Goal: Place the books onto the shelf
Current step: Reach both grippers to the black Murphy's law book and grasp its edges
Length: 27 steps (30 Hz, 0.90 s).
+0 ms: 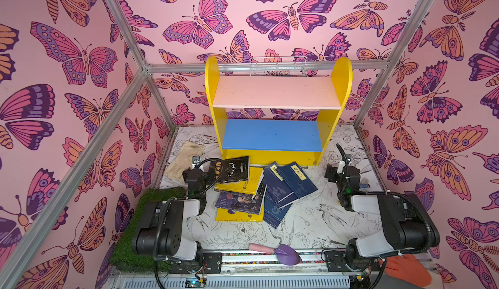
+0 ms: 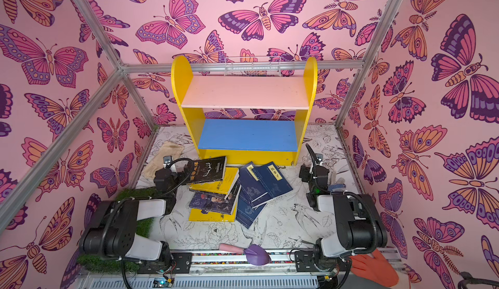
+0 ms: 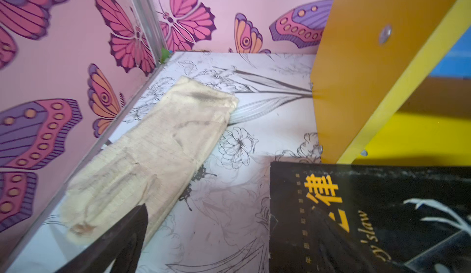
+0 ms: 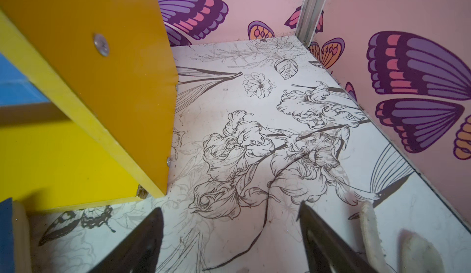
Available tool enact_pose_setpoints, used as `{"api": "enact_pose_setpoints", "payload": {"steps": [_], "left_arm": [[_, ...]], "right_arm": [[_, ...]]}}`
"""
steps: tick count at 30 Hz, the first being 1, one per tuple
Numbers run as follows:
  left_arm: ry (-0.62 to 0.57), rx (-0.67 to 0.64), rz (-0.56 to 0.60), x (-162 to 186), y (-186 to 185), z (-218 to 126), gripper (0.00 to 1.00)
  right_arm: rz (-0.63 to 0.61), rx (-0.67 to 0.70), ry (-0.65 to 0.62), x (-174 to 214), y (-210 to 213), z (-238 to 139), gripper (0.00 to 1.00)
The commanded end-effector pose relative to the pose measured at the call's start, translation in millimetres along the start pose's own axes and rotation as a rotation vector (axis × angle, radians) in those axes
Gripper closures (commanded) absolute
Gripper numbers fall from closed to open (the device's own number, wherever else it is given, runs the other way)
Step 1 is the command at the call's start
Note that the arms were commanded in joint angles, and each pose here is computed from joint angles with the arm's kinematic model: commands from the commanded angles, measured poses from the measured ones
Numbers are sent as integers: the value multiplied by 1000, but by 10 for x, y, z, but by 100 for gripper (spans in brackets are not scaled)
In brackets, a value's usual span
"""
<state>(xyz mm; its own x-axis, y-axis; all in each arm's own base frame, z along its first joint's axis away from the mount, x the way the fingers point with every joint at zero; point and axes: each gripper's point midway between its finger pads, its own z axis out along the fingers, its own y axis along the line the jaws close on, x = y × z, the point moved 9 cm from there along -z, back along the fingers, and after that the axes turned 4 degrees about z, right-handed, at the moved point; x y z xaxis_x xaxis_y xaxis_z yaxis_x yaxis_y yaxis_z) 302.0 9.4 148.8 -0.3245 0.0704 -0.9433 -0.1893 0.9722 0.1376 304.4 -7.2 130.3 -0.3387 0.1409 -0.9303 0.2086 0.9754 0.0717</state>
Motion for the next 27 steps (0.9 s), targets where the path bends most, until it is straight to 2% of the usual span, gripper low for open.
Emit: {"api": "enact_pose_setpoints", "payload": {"steps": [1,3,5,8,10,12,14,17,21,23,27], "left_arm": [[6,-166,-23,-123,103,-120,1],[-45,-304,-108,-231,186,-278,1],[-32,-352,-229,-303,251,-410,1],[107,-399,-362,-270,300,-521,1],[185,-370,-378,-176,258,-522,1],[246,-321,-373,-131,203,-513,1],[309,-297,-418,-137,171,-520,1],[424,-165,-466,-160,43,-451,1],[585,-42,-550,-101,-140,-276,1],[644,-3,-570,-45,-199,-182,1],[718,66,-641,48,-220,-44,0]], "right_arm": [[10,93,-48,-138,-34,-124,24],[25,159,-46,-179,-51,-203,25],[35,202,-38,-256,-14,-297,28],[1,196,-33,-377,206,-460,34],[-115,162,-40,-435,507,-639,35],[-145,71,-17,-454,769,-816,34],[-139,-78,28,-441,1054,-990,32],[-180,-298,107,-389,1553,-1205,31],[-371,-580,228,-289,2338,-1443,28],[-452,-663,272,-212,2613,-1512,26],[-499,-779,357,-144,2925,-1497,25]]}}
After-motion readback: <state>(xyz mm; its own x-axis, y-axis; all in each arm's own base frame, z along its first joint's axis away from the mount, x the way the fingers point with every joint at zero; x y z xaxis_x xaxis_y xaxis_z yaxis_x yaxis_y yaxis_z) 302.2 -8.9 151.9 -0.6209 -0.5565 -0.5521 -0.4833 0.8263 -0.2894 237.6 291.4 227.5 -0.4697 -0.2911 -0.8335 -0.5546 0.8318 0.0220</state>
